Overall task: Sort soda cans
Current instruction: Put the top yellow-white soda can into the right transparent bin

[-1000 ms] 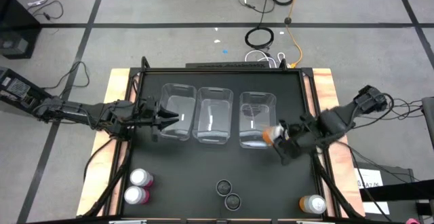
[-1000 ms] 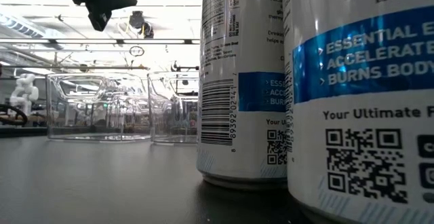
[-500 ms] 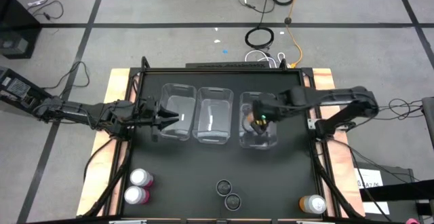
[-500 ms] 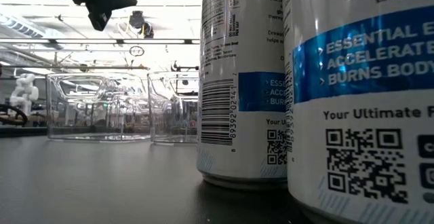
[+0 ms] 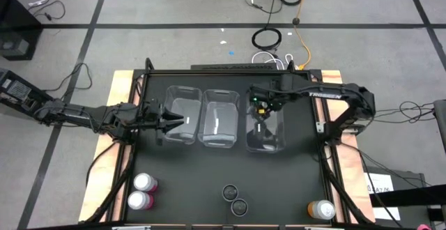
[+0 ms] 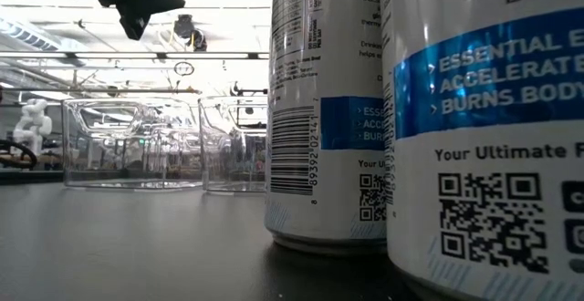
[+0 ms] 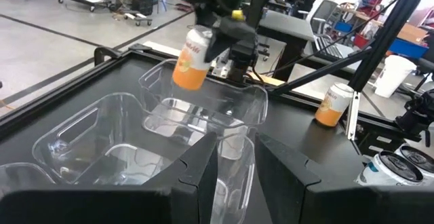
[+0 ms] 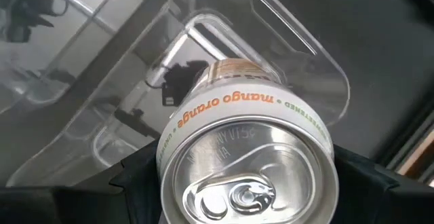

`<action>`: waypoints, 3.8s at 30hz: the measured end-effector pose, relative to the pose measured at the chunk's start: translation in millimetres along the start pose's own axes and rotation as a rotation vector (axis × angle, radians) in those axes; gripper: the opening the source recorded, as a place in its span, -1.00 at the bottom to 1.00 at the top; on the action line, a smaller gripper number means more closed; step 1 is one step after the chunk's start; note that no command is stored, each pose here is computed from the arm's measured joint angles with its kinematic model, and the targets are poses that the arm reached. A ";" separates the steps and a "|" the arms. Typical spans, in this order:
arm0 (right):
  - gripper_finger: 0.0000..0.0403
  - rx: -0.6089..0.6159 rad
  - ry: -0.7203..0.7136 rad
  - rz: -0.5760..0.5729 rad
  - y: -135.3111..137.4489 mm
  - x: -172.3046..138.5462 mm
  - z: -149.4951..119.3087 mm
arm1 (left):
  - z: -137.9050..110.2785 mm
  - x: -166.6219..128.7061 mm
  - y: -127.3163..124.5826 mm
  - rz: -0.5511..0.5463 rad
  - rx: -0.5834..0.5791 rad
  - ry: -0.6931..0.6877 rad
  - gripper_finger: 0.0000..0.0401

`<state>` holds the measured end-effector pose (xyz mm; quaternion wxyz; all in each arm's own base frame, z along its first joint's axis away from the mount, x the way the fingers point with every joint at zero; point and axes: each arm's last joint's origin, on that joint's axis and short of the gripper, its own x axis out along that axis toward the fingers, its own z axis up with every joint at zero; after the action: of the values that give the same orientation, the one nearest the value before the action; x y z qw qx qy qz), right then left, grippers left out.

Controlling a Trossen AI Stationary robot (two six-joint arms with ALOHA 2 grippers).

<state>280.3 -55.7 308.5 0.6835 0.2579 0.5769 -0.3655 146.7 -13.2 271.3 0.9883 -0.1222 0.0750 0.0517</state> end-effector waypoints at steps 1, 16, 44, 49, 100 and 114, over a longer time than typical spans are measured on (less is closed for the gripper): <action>0.44 -0.003 0.005 0.004 1.0 4.0 3.6 | 0.0 0.0 0.0 0.000 0.000 0.000 -0.46; 0.44 -0.024 0.042 0.029 21.2 54.3 35.3 | 0.0 0.0 0.0 0.000 -0.001 0.000 -0.46; 0.65 -0.016 0.017 -0.017 27.0 70.0 42.1 | 0.0 0.0 0.0 0.000 -0.005 0.000 -0.46; 0.65 -0.032 0.015 -0.019 26.9 69.9 42.2 | 0.0 0.0 0.0 0.000 -0.006 0.000 -0.46; 0.65 -0.064 -0.005 -0.033 26.9 69.9 43.2 | -0.1 0.0 0.0 0.000 -0.006 0.001 -0.46; 0.83 -0.063 -0.009 -0.027 27.0 69.0 43.3 | -0.1 0.0 0.0 0.000 -0.006 0.001 -0.46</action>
<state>332.4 -86.9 247.9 0.6890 0.2268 0.5883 -0.3574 146.8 -13.2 271.2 0.9879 -0.1253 0.0752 0.0520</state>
